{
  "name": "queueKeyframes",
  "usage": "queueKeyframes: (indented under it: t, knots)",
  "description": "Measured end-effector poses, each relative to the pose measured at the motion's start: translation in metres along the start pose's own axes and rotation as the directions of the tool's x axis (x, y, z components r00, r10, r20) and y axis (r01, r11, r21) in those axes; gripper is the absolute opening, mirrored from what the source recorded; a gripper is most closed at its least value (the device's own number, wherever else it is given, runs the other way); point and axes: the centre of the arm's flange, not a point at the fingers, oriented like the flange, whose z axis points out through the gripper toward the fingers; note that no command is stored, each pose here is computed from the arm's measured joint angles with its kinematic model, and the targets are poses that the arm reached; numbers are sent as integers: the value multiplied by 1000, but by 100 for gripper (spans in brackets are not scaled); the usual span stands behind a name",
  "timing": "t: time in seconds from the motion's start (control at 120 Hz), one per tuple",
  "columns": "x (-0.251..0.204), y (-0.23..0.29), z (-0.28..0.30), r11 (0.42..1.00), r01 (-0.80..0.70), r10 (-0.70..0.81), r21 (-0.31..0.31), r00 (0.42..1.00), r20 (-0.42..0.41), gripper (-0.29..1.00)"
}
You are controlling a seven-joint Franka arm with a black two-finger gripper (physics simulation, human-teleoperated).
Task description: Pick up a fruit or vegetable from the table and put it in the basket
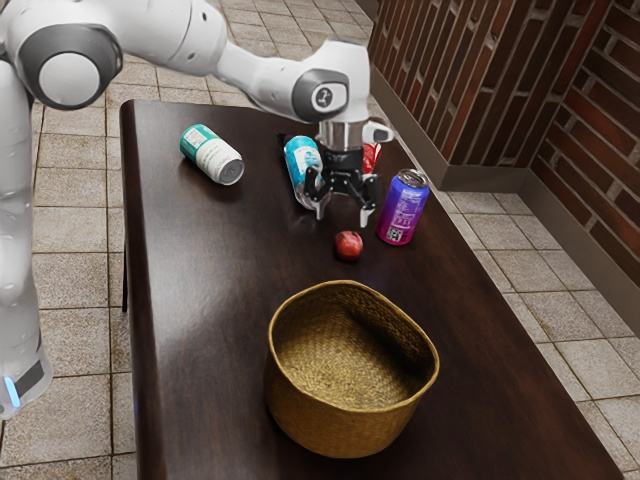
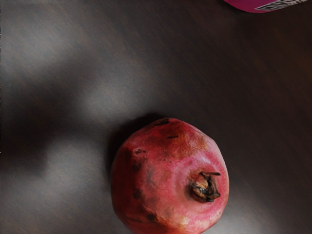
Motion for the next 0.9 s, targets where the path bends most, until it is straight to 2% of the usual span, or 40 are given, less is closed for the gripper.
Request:
queueKeyframes:
  t: [0.6, 0.758, 0.9]
  knots:
    - [10, 12, 45, 1000, 27, -27, 1, 1000, -8, 70]
    - [10, 17, 49, 999, 36, -36, -20, 999, -10, 52]
    - [11, 16, 52, 998, 50, -50, -32, 999, -8, 47]
